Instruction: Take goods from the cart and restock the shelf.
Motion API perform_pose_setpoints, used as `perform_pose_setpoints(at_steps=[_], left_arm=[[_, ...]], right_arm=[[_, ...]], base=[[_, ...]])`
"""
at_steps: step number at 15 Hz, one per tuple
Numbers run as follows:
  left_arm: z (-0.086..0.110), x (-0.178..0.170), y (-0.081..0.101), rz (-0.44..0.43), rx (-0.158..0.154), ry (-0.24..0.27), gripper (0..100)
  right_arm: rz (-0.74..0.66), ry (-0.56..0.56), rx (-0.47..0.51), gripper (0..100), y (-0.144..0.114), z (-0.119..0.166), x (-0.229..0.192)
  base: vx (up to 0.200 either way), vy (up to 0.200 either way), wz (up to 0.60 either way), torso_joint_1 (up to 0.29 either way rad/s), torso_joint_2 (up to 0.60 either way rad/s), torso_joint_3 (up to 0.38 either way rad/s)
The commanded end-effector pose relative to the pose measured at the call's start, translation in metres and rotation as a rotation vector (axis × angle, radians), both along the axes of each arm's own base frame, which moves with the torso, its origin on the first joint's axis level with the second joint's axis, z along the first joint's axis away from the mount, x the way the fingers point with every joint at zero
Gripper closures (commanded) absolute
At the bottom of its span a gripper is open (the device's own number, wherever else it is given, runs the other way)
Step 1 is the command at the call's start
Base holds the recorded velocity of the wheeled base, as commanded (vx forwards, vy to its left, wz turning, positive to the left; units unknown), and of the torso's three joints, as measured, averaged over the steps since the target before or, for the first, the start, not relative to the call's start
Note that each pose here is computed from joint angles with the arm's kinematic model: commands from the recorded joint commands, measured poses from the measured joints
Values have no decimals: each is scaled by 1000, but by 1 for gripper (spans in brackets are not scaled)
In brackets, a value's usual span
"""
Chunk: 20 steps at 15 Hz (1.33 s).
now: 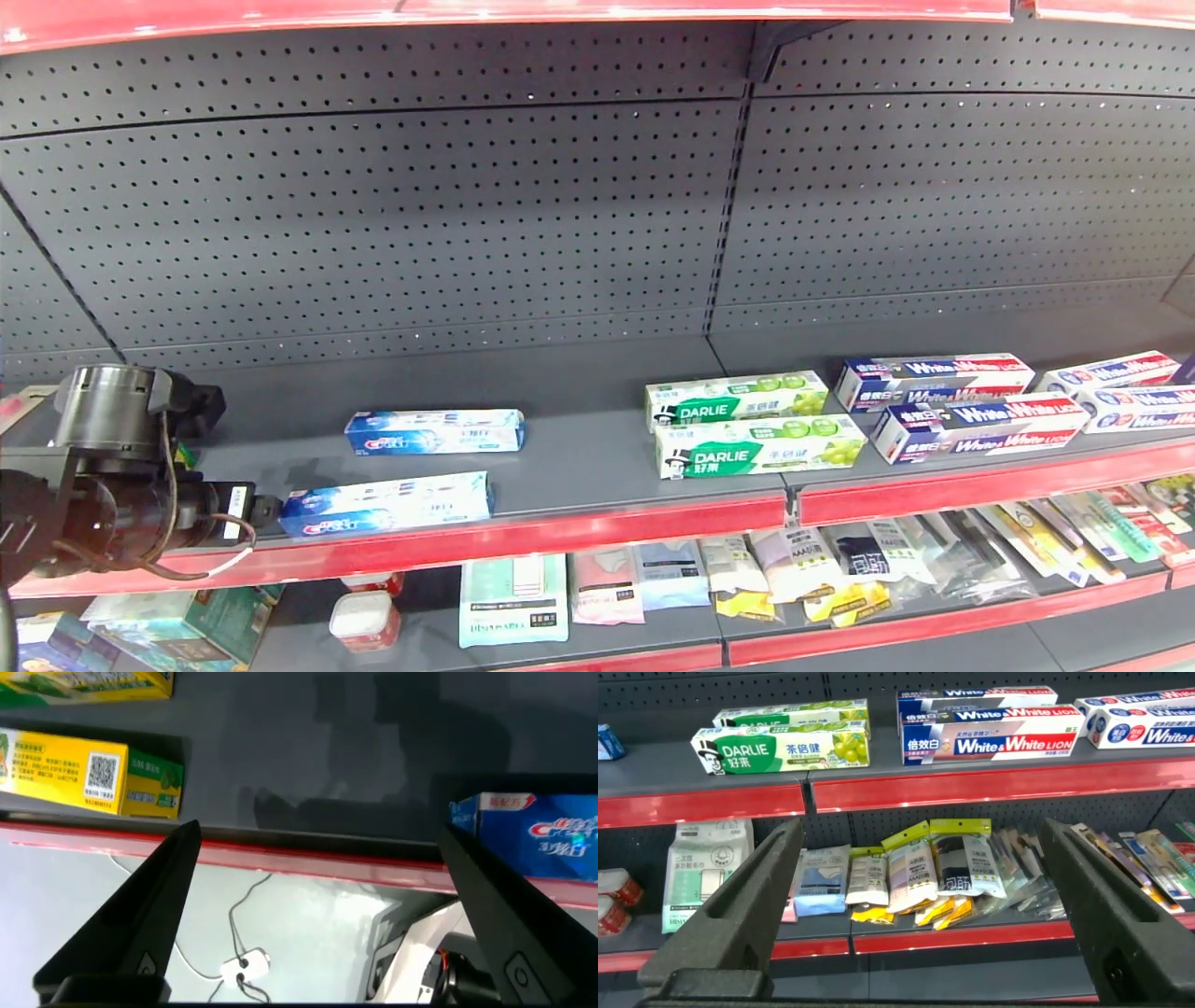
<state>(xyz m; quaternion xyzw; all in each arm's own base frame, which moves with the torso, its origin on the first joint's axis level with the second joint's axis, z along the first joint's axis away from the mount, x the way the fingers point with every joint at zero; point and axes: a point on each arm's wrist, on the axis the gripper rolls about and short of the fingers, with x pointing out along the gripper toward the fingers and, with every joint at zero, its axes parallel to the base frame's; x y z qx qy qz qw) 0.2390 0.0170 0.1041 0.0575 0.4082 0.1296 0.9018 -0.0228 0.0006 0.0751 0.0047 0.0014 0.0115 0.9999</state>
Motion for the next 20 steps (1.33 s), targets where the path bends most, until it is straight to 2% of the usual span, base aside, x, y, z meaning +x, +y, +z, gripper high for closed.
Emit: perform_pose_setpoints(at_steps=[1,20], left_arm=[[-1,1,-2,-9,1,4,0],[-1,6,-12,-48,2,-25,0]], right_arm=[[0,0,0,0,0,0,0],[0,2,0,0,0,0,0]], base=[[0,0,0,0,0,0],[0,0,0,0,0,0]])
